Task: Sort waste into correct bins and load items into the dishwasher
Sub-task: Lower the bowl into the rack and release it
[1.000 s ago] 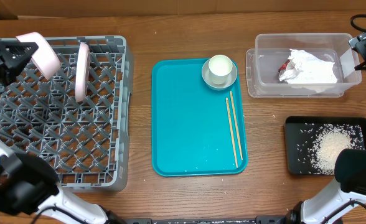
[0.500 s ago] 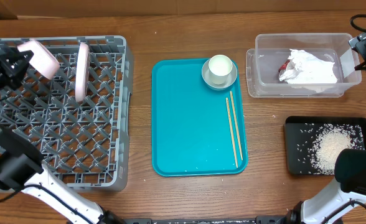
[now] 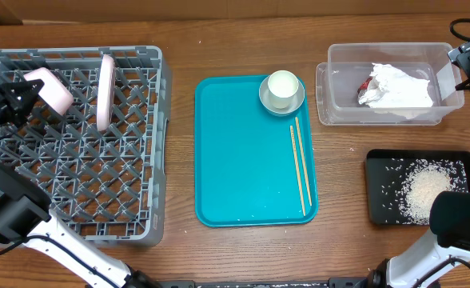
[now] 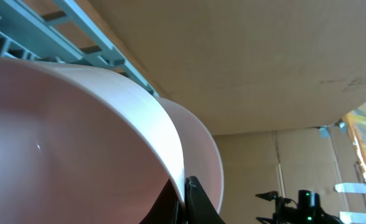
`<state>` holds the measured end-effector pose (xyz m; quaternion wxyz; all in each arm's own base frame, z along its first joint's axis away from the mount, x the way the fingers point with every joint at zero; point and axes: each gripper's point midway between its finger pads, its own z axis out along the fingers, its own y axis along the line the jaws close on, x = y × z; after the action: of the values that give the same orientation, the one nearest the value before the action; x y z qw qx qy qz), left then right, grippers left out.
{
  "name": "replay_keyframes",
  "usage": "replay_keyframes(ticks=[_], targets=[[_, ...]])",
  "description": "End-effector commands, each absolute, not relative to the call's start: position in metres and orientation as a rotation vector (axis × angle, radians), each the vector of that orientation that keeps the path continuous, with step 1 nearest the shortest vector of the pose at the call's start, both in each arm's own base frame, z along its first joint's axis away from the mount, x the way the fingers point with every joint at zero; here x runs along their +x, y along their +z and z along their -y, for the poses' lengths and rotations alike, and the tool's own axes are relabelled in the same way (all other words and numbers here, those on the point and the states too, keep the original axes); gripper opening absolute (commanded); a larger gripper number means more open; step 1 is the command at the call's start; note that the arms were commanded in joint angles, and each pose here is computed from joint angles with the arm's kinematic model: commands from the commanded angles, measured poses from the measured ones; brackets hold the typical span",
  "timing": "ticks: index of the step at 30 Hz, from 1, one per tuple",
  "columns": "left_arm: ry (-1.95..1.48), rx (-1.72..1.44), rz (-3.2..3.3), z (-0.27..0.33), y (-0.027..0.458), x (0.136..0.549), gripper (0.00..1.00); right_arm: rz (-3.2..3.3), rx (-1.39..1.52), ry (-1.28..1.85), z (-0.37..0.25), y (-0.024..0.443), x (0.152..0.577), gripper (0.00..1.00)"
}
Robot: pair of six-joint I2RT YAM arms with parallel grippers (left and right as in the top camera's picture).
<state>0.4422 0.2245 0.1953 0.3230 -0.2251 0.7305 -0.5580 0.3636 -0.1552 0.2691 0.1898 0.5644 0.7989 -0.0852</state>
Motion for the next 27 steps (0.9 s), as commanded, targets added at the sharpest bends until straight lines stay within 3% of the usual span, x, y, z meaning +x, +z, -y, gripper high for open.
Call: replay_keyframes(ticks=[1,13,22,25,27], targets=[[-1.439,-0.576,-1.939,-0.231,0.168,0.443,0.04,-2.219,1.577,-0.242,0.157,0.278,0.361,1.00],[-1.454,-0.742,-2.009,-0.241,0.141,0.428,0.05,-2.219,1.577,-0.242,0.157,0.278,0.361,1.00],[-1.247,-1.016,-2.203,-0.270,0.132,0.389,0.21,-2.219,1.577,-0.242,0.157,0.278,0.361,1.00],[-1.113,-1.109,-2.277,-0.278,0.139,0.376,0.31,-2.219,1.577,-0.242,0.157,0.278,0.361,1.00],[-1.041,-1.134,-2.304,-0.279,0.149,0.370,0.31,-2.219,1.577,-0.242,0.157,0.278,0.361,1.00]])
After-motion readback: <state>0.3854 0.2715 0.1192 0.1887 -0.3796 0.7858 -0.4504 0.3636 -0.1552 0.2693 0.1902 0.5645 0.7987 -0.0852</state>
